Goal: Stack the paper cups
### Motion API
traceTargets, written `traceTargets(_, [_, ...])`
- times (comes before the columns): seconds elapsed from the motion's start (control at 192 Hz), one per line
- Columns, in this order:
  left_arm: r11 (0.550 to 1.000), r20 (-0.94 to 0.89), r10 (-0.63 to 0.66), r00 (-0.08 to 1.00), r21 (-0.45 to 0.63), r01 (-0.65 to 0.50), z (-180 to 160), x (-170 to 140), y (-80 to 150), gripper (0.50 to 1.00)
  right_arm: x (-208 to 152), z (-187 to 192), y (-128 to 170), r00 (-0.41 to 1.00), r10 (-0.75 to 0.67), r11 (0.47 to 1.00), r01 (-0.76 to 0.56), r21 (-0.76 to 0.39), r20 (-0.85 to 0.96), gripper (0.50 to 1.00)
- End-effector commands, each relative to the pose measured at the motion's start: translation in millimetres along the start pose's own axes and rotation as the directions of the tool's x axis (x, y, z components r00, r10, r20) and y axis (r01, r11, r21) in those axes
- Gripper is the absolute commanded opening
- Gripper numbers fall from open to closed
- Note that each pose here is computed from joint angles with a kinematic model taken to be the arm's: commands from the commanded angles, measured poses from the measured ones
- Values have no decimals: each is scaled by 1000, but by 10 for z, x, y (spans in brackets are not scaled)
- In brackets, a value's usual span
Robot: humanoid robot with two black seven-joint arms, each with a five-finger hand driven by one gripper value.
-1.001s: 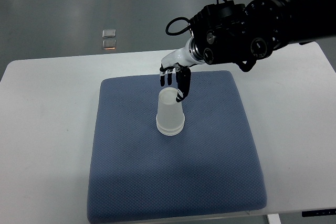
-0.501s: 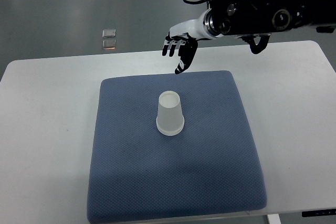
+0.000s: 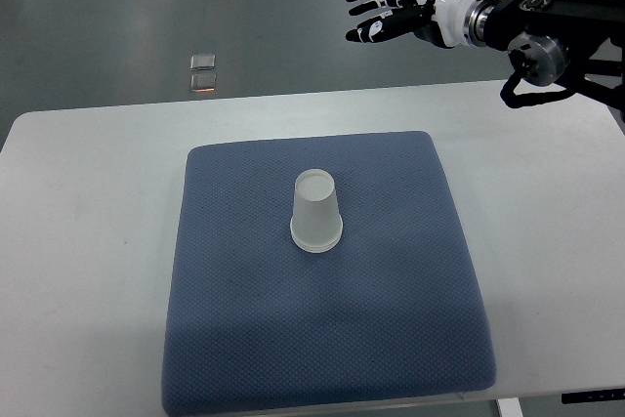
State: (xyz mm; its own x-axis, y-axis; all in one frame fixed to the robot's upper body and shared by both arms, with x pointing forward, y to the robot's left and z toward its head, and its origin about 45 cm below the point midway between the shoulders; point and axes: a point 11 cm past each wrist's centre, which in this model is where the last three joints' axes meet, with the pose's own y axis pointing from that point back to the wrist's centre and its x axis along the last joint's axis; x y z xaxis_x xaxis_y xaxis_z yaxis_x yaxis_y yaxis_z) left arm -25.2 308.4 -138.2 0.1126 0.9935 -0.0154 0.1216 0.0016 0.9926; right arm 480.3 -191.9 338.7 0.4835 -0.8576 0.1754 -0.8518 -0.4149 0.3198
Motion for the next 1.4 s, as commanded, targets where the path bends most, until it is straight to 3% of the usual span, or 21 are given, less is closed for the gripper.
traceTargets(0.0, [1000, 0, 0, 1000, -1, 0, 2, -1, 0, 1000, 137, 159, -3, 987, 41, 998, -48, 40, 156, 795])
traceTargets(0.193, [1000, 0, 1, 1000, 0, -1, -1, 5, 0, 1000, 325, 436, 13, 871, 76, 985, -143, 101, 485, 797])
traceTargets(0.349, [1000, 0, 1, 1000, 0, -1, -1, 5, 0, 1000, 324, 769, -39, 736, 86, 973, -208, 103, 671, 829])
traceTargets(0.433, [1000, 0, 1, 1000, 0, -1, -1, 5, 0, 1000, 299, 949, -82, 670, 88, 969, -227, 92, 737, 870])
traceTargets(0.459, [1000, 0, 0, 1000, 0, 0, 0, -1, 0, 1000, 312, 1038, -92, 646, 98, 967, -240, 79, 757, 907])
traceTargets(0.553, [1000, 0, 0, 1000, 0, 0, 0, -1, 0, 1000, 343, 1227, -137, 571, 129, 958, -284, 47, 811, 915])
traceTargets(0.709, [1000, 0, 1, 1000, 0, -1, -1, 5, 0, 1000, 469, 1432, -139, 470, 175, 936, -351, 1, 865, 917])
traceTargets(1.147, [1000, 2, -3, 1000, 0, 3, 0, -11, 0, 1000, 530, 1629, -128, 433, 223, 923, -382, -46, 874, 917])
traceTargets(1.288, [1000, 2, -3, 1000, 0, 3, 0, -11, 0, 1000, 480, 1690, -125, 413, 203, 922, -387, -31, 888, 917])
traceTargets(1.392, [1000, 2, -2, 1000, 0, 2, -1, -6, 0, 1000, 353, 1636, -163, 459, 115, 945, -324, 46, 881, 917])
